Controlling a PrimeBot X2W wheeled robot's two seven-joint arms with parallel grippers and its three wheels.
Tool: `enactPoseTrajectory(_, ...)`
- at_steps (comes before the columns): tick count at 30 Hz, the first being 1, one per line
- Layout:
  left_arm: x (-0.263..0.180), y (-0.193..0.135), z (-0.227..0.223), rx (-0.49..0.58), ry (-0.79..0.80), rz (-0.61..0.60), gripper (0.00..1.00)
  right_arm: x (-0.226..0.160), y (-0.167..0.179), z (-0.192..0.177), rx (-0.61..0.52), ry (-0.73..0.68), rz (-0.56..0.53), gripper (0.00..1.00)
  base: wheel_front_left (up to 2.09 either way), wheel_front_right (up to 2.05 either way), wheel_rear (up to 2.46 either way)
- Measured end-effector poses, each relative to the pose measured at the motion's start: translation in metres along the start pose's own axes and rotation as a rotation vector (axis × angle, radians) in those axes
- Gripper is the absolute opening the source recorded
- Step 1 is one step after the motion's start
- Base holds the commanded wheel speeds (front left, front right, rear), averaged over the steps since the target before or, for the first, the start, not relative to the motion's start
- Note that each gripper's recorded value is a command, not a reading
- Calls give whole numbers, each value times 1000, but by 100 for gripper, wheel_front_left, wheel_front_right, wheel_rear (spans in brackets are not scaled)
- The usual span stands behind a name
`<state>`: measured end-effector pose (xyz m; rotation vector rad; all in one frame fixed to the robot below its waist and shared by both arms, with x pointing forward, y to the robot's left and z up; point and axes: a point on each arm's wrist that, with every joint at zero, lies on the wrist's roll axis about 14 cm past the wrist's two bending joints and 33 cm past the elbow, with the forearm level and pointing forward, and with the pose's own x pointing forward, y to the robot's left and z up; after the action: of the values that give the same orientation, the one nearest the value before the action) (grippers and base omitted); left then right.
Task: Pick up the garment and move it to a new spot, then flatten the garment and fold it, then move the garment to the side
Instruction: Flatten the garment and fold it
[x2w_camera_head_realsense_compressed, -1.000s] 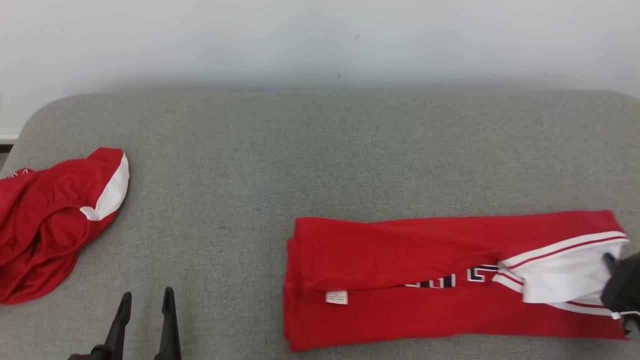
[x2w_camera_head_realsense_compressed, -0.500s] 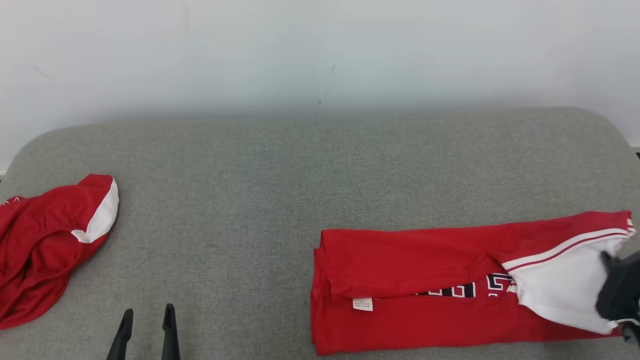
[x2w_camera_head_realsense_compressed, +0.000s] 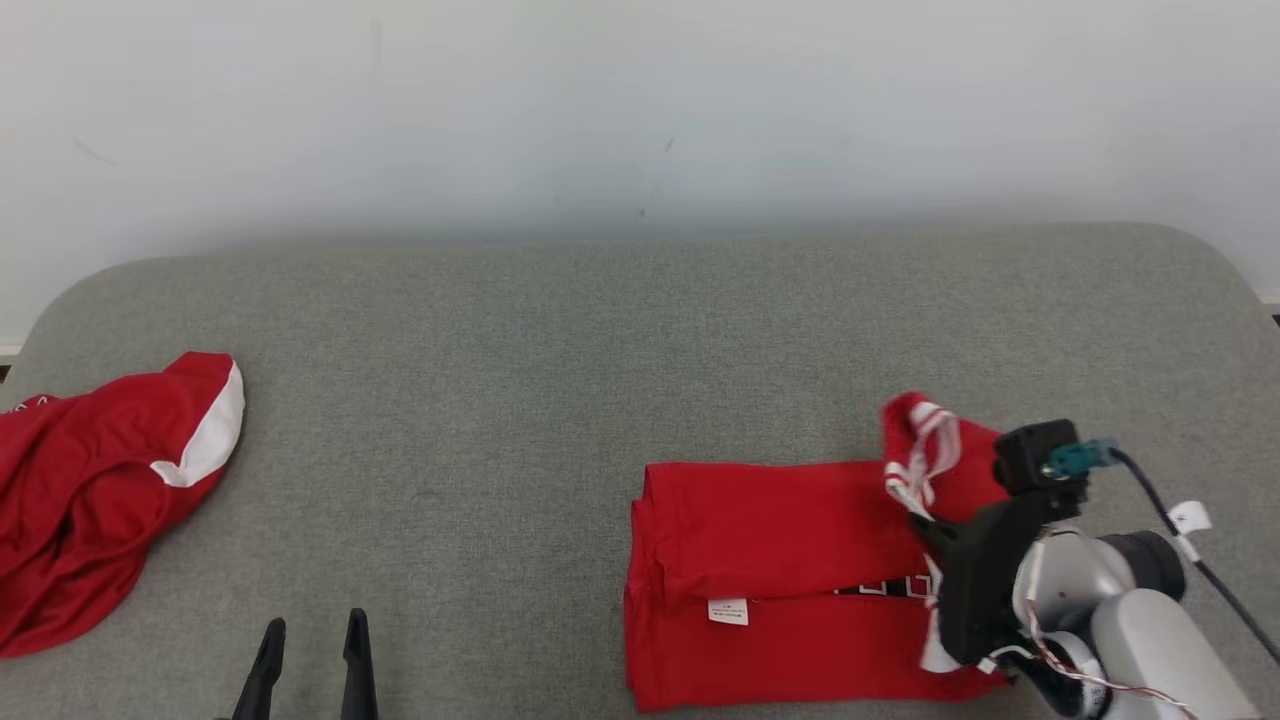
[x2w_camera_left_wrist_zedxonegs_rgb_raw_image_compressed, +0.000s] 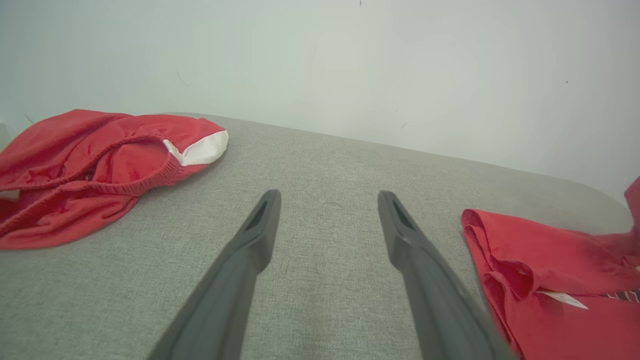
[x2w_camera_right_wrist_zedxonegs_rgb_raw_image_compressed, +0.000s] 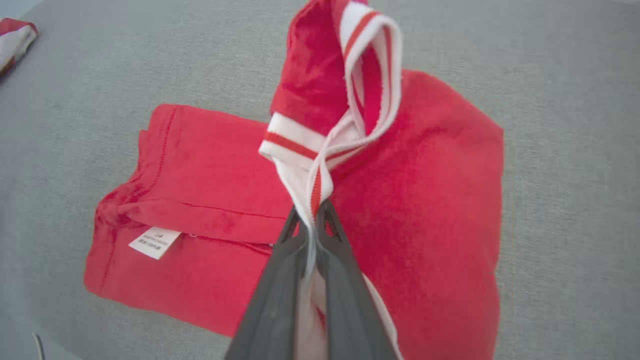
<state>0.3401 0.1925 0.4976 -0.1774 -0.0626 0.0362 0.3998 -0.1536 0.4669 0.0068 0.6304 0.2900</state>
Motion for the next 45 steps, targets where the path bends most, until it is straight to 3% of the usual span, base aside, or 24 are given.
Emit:
enactPoseTrajectory(13,1,5,-1,-19,1,29,100,50,104,0,-66,77,250,0,0,0,0)
enactPoseTrajectory(24,-3,12,-3,-20,9,58,100,69,129,-16,-102,141,308,0,0,0,0)
enactPoseTrajectory(25,-3,12,-3,-20,9,58,100,69,130,-18,-99,145,310,16,0,0,0)
enactPoseTrajectory(26,-2,12,-3,-21,9,57,100,69,130,-19,-95,146,313,89,0,0,0)
enactPoseTrajectory(27,-2,12,-2,-21,8,58,100,69,130,-18,-89,139,314,100,0,0,0)
enactPoseTrajectory(37,2,4,0,-25,-3,33,100,56,131,41,38,-108,348,100,0,0,0)
enactPoseTrajectory(45,-4,-1,8,-18,-26,7,100,24,50,68,-35,-386,148,100,0,0,0)
